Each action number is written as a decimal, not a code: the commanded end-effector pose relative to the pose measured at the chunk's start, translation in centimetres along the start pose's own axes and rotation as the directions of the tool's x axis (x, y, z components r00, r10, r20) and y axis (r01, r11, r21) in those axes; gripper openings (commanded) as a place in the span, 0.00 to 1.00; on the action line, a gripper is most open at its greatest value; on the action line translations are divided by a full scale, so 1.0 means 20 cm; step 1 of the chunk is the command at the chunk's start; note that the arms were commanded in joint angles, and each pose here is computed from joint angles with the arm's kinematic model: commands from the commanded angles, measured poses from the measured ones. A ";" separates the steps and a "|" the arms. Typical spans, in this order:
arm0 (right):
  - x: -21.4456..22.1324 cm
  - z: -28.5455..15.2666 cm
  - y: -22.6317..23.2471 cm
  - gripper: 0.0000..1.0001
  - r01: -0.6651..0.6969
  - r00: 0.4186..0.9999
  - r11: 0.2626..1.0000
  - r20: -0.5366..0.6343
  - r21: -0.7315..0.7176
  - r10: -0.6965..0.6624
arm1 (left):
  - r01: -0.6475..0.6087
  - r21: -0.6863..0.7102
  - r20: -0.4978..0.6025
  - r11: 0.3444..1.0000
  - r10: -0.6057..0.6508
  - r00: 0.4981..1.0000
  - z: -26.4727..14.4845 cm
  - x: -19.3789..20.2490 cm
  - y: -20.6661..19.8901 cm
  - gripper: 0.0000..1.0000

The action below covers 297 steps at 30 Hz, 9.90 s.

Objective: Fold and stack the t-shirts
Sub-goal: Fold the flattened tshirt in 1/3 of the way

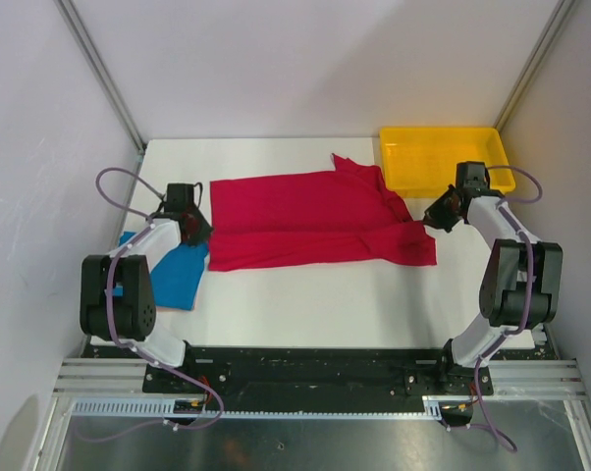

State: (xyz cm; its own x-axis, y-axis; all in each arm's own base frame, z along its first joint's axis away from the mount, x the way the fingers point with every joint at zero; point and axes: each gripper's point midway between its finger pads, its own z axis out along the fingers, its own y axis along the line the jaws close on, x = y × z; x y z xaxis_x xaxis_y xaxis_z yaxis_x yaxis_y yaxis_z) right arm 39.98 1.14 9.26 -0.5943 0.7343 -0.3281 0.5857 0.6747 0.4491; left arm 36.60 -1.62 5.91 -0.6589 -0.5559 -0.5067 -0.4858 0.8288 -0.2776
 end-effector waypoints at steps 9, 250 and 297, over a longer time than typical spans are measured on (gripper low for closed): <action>0.07 0.14 0.10 0.00 0.033 0.999 0.999 -0.023 -0.043 -0.034 | -0.007 0.020 0.029 1.000 0.007 1.000 0.11 -0.15 -0.09 0.00; 0.09 0.05 -0.46 0.00 -0.092 0.990 0.988 0.121 0.120 0.078 | 0.060 0.177 -0.066 0.982 -0.049 0.997 -0.17 0.31 -0.07 0.38; 0.19 -0.08 -0.62 0.00 -0.156 0.988 0.963 0.045 0.218 0.150 | 0.165 -0.063 0.011 0.984 -0.165 0.986 -0.13 0.40 0.11 0.00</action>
State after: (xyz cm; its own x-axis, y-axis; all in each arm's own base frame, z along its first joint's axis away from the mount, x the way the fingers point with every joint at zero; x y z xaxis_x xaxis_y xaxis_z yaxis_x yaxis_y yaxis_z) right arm 31.51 -2.87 1.99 -0.5142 0.8106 -0.2801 0.7281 0.5852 0.3569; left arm 29.17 -4.83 1.67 -0.5875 -0.6915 -0.4203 -0.6214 0.7182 -0.3130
